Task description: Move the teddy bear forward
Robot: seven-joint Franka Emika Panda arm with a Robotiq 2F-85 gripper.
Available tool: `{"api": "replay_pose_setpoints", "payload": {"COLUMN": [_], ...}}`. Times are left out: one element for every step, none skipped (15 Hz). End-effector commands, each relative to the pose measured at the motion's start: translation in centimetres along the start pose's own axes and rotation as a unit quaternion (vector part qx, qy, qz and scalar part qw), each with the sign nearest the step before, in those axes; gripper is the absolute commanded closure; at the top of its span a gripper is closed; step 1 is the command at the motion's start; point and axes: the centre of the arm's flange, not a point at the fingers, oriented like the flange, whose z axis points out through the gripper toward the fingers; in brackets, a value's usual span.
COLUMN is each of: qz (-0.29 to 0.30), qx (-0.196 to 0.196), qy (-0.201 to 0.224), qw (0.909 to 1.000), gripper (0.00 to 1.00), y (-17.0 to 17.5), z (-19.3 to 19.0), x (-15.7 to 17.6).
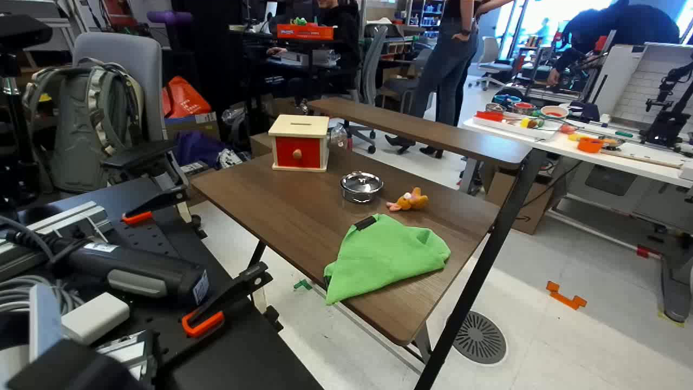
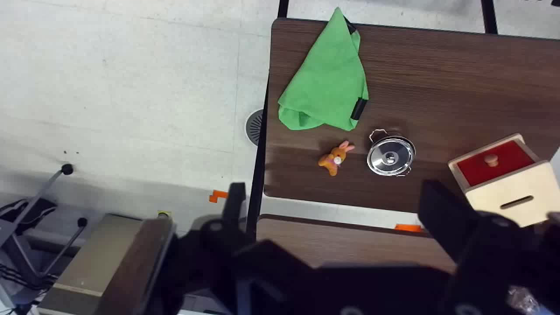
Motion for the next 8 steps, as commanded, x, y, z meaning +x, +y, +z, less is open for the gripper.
{"api": "replay_pose_setpoints", "payload": {"qz": [0.000, 0.000, 0.000, 0.000, 0.000, 0.000, 0.003, 0.007], "qx": [0.000, -0.001, -0.001, -0.001, -0.001, -0.001, -0.008, -0.009], "qy": [0.001, 0.001, 0.002, 0.002, 0.002, 0.002, 0.004, 0.008], "qw": [1.0000, 1.0000, 1.0000, 1.0000, 1.0000, 1.0000, 1.0000, 0.9999], "gripper": [0.00, 0.00, 0.00, 0.00, 0.00, 0.00, 0.00, 0.00], "y": [0.0, 0.0, 0.1, 0.1, 0.1, 0.1, 0.2, 0.2], "z": [-0.1, -0.1, -0.2, -0.2, -0.2, -0.2, 0.3, 1.1], "x": [0.0, 0.0, 0.1, 0.1, 0.1, 0.1, 0.4, 0.9]}}
